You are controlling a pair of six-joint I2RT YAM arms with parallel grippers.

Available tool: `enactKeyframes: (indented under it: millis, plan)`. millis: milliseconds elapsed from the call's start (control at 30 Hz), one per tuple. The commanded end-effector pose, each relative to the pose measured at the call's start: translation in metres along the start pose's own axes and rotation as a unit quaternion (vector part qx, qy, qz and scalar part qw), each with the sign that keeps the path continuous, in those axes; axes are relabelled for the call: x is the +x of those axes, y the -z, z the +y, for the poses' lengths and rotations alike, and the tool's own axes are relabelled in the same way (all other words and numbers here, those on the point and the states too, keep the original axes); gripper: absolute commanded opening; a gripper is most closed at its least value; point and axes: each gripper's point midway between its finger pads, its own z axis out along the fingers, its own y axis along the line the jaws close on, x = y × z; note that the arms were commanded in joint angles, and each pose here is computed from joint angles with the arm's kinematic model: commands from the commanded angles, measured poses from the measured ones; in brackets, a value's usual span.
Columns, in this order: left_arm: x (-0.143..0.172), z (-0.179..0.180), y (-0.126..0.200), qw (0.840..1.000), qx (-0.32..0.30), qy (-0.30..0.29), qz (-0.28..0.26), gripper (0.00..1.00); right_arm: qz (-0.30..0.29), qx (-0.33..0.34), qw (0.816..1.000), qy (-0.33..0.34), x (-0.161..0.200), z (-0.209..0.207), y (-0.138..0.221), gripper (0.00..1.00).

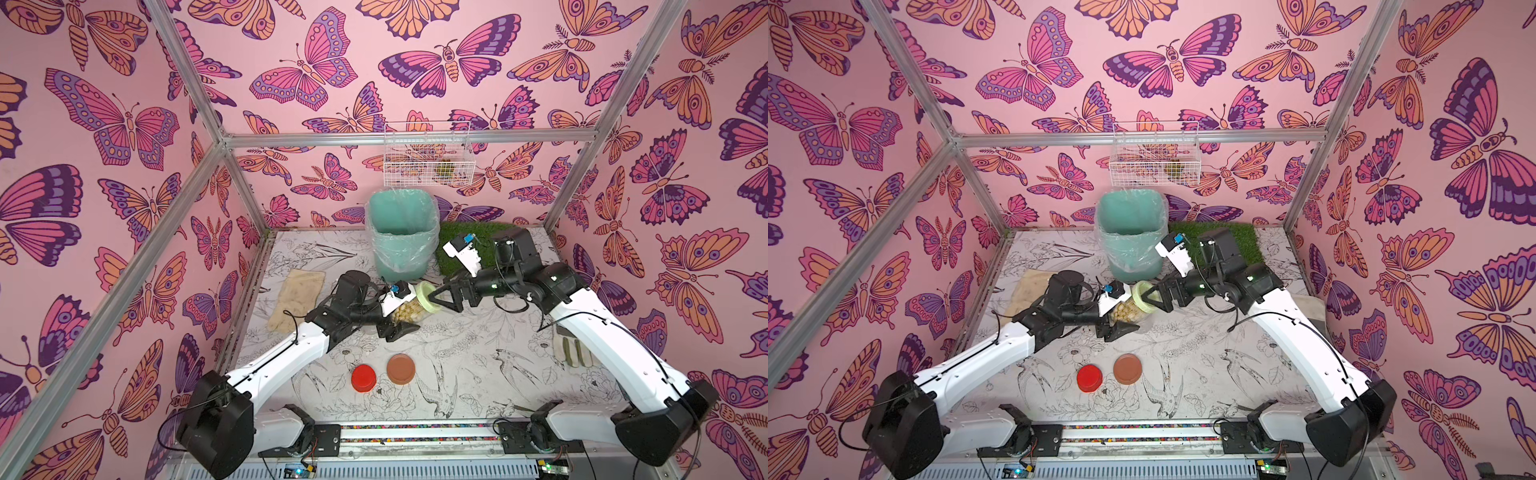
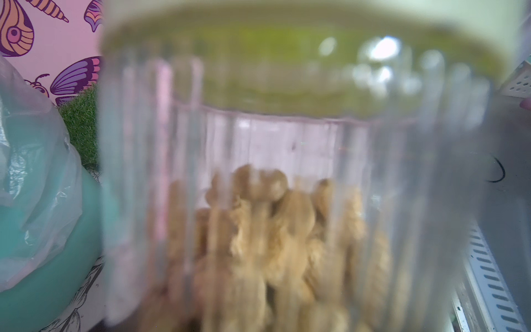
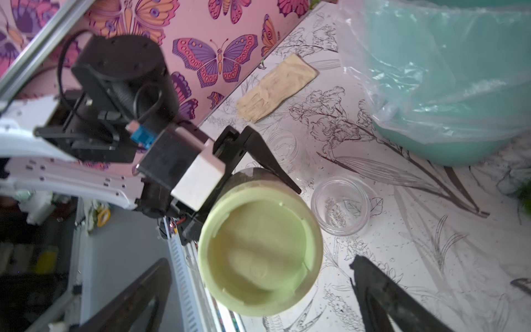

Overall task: Empty moldy peanuts from jars
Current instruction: Unscrew the lid from the jar.

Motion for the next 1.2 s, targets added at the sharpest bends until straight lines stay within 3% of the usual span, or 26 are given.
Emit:
enactKeyframes:
  millis: [0,167,667,800,1000,1167]
  plan:
    - [-0.027,0.009,0.006,0.998,-0.022,-0.041,-0.032,0.00,0.005,0.041,0.988,-0.150,0.001,-0.010,-0.006,0.99]
    - [-0.025,0.011,0.008,0.998,-0.033,-0.048,-0.028,0.00,-0.014,0.052,0.975,-0.217,-0.001,-0.012,-0.008,0.99]
    - [-0.019,0.017,0.005,0.997,-0.044,-0.055,-0.017,0.00,0.037,0.033,0.968,-0.247,0.014,-0.003,-0.030,0.99]
    - [-0.018,0.017,0.005,0.997,-0.046,-0.053,-0.016,0.00,0.042,0.032,0.970,-0.237,0.015,-0.002,-0.029,0.88]
    - [-0.019,0.016,0.007,0.998,-0.044,-0.050,-0.020,0.00,0.067,0.007,0.983,-0.172,0.024,0.003,-0.030,0.71]
    - [-0.022,0.010,0.011,0.999,-0.022,-0.036,-0.030,0.00,0.066,0.002,0.998,-0.004,0.029,-0.004,-0.021,0.58]
